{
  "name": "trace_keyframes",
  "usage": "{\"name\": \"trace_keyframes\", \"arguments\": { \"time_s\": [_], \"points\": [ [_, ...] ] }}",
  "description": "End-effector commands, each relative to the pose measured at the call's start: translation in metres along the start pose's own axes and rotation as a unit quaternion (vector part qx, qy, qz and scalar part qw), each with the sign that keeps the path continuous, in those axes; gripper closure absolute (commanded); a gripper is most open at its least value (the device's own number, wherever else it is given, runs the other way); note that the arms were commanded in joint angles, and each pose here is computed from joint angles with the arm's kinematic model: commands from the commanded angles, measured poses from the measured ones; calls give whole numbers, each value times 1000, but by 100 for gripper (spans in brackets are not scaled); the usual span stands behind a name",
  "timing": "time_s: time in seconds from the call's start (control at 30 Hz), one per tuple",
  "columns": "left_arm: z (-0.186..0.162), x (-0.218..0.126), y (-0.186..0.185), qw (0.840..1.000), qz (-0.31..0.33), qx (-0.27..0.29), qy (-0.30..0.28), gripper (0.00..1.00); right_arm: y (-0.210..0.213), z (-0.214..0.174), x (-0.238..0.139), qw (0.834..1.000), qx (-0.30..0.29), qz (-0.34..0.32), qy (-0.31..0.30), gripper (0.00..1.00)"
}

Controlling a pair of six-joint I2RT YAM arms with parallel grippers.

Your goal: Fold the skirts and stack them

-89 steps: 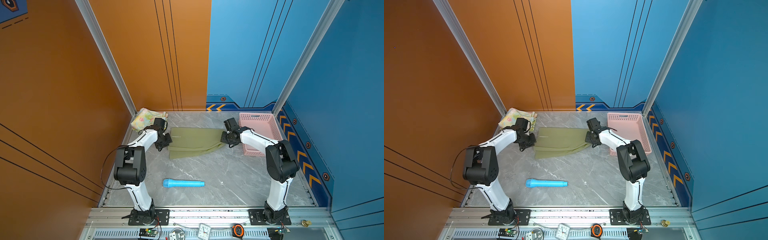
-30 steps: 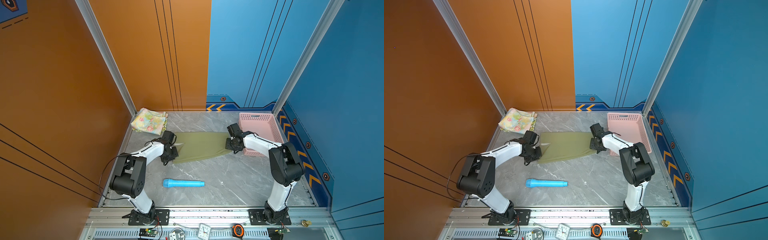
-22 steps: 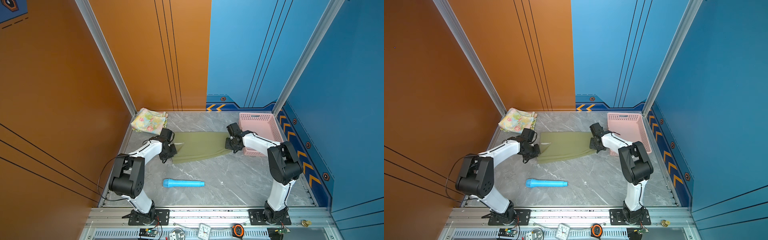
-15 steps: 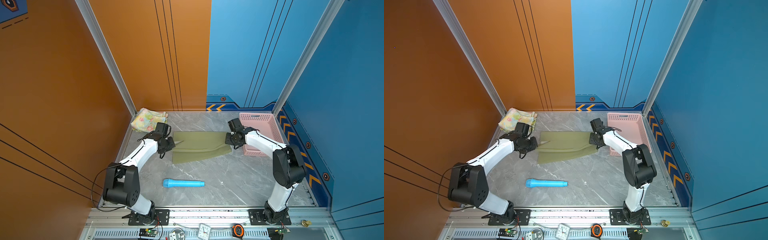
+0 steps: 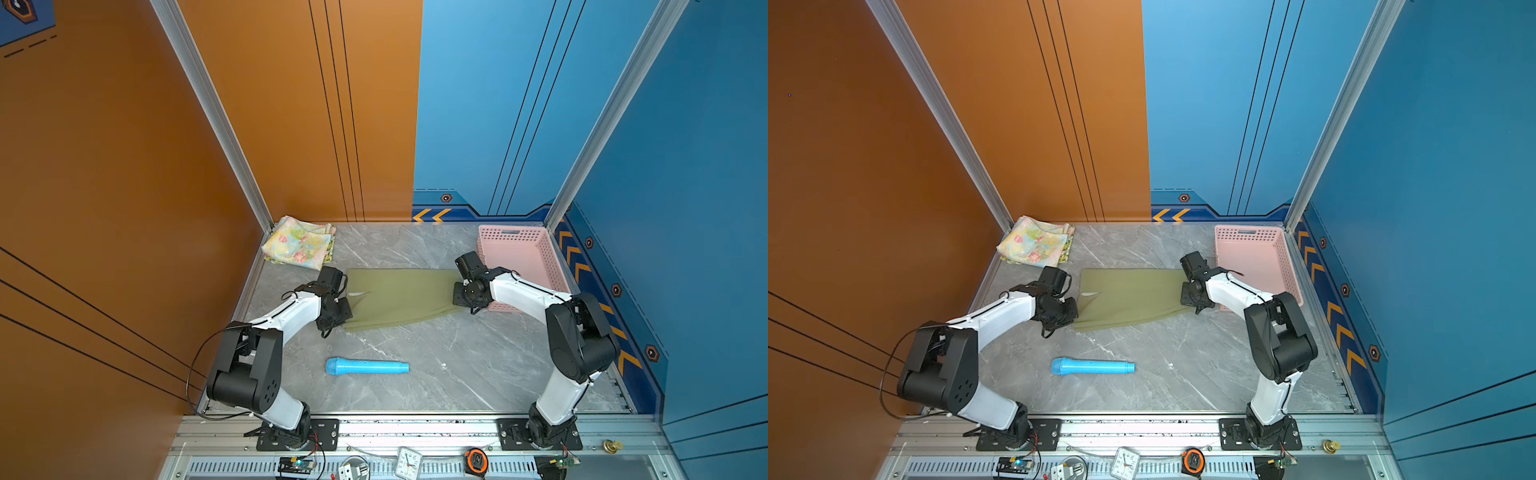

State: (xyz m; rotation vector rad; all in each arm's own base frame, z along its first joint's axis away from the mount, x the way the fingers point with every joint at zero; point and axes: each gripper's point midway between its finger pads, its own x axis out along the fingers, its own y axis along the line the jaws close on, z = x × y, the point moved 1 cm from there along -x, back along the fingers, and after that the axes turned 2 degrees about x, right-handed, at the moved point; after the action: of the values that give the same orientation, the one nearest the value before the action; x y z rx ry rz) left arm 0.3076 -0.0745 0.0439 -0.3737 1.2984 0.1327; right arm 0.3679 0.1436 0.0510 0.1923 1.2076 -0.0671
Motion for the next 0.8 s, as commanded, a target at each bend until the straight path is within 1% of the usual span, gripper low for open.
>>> {"name": "trace_keyframes", "arguments": {
  "time_s": [0.0,0.03,0.07,0.1,0.2,0.27,0.33,0.43,0.6,0.77],
  "points": [
    [-1,6,1,1000,5,-3,-1,93,-2,-2,2,1000,2,-8,-1,82],
    [1,4,0,1000,5,-3,-6,81,-2,-2,0,1000,1,-5,-4,72],
    [4,-1,0,1000,4,-4,-15,68,-1,0,-4,1000,0,-3,-8,62],
    [8,-6,-1,1000,2,-5,-24,59,-2,2,-7,1000,1,-3,-11,54],
    [22,-24,0,999,10,-3,-48,41,-3,6,-17,1000,10,7,-15,44],
    [32,-35,1,997,18,-3,-69,34,-3,9,-22,1000,18,13,-20,39],
    [44,-42,1,996,22,-2,-86,30,-4,10,-22,999,30,21,-16,37],
    [63,-47,-6,996,23,4,-92,28,-5,14,-17,998,57,40,2,37],
    [76,-31,-22,997,12,17,-71,27,0,17,-8,994,85,72,25,39],
    [79,-15,-36,998,16,35,-57,27,0,11,3,991,101,76,46,43]
  ]
}}
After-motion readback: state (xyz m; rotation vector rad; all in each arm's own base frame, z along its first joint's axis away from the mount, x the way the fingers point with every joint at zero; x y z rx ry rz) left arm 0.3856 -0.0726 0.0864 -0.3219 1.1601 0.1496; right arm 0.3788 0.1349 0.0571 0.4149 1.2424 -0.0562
